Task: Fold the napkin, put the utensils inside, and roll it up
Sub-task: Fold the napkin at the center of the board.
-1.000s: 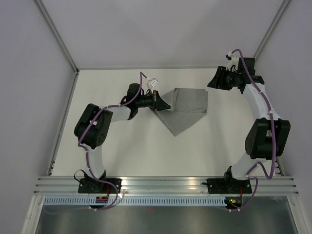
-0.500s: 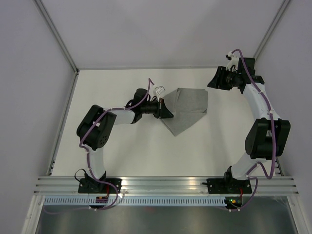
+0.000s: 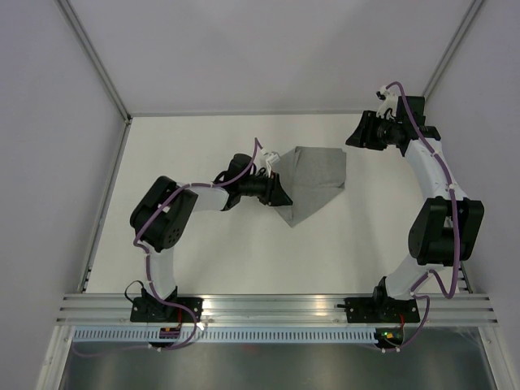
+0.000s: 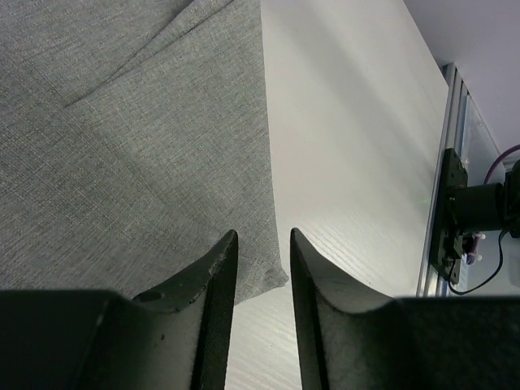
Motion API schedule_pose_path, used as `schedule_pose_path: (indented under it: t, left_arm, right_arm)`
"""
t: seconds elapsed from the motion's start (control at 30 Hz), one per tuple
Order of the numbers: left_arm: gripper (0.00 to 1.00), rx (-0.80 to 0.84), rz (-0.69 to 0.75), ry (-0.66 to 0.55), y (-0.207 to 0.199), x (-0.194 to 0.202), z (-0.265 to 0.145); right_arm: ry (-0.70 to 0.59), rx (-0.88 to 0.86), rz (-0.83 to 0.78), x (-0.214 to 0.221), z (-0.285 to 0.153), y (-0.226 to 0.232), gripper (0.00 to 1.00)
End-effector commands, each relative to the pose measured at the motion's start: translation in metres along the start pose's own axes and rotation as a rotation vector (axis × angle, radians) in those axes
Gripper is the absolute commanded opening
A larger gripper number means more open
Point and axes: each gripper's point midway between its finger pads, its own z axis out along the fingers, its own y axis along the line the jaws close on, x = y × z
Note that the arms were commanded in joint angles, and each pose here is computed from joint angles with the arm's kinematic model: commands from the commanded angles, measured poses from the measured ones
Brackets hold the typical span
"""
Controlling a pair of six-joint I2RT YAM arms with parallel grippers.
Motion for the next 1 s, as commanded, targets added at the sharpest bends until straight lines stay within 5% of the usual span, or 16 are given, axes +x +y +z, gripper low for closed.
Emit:
schedule_pose_path:
  t: [0.0, 0.4, 0.97]
  left_arm:
    - [0.4, 0.004, 0.077, -0.015, -0.005, -0.004, 0.0]
    - [0.45, 0.001, 0.068, -0.056, -0.012, -0.007, -0.006]
    - [0.52, -0.09, 0.057, -0.293, -0.043, -0.083, -0.039]
  right_arm:
    - [-0.022, 0.005, -0.012, -0.005, -0.003, 0.002, 0.53]
    - [-0.018, 0.005, -0.017, -0.004, -0.002, 0.002, 0.53]
    - [-0.01, 0.015, -0.061, -0.001, 0.003, 0.01, 0.54]
